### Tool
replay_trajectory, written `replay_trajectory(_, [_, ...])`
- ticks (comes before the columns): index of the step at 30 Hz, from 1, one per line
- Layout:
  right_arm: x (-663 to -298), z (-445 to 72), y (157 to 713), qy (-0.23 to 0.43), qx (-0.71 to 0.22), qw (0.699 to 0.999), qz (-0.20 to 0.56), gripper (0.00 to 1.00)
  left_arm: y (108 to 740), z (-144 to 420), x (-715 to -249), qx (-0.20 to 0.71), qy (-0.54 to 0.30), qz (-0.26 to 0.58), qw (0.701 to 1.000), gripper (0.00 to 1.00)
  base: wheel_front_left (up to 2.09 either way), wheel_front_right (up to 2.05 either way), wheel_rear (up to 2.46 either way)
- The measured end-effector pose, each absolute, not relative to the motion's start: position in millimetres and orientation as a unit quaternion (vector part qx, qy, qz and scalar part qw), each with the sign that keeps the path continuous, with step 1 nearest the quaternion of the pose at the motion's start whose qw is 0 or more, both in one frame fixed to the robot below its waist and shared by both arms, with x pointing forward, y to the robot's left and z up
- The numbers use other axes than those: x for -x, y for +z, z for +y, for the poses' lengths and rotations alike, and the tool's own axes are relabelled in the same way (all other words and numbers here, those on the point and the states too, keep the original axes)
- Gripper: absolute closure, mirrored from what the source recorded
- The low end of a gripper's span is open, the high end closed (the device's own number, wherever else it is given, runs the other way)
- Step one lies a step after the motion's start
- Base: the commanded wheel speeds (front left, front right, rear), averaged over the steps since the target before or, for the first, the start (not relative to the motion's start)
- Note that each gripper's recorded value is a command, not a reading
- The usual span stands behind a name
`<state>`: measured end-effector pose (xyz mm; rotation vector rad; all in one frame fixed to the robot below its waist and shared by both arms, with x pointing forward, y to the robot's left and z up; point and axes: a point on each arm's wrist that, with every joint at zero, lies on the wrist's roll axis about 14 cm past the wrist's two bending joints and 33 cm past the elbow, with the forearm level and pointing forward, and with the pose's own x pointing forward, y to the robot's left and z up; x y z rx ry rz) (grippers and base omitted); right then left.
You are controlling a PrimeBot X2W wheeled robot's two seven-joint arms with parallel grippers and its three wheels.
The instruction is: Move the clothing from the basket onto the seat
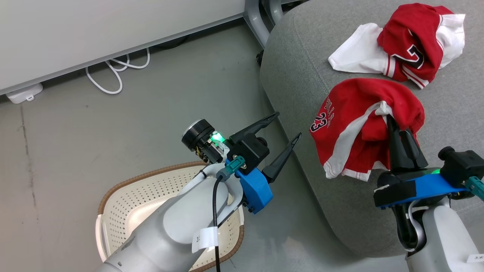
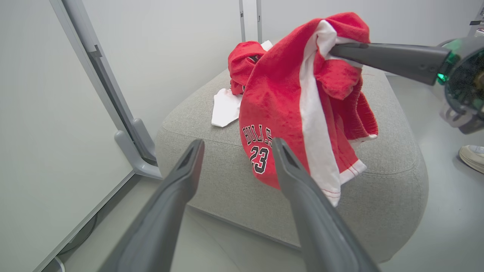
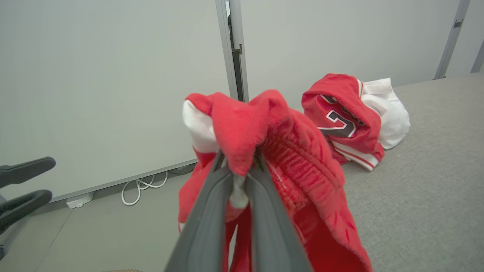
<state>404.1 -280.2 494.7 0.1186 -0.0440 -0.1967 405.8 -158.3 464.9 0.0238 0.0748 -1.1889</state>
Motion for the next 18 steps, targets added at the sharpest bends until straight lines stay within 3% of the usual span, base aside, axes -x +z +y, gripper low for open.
replay_trajectory(8, [-419,-279,502,-0.088,-0.047,0.994,-0.033,1.0,464,-158,-414,-0.002,-0.557,0.033,0.83,0.0,0.0,0.0,0.0])
replay_trajectory(18, [-480,-291,563,-0.061,0.035,0.991,-0.116,1.0,439,-150,-441,0.003,-0.549,0.042,0.835,0.0,0.0,0.0,0.0])
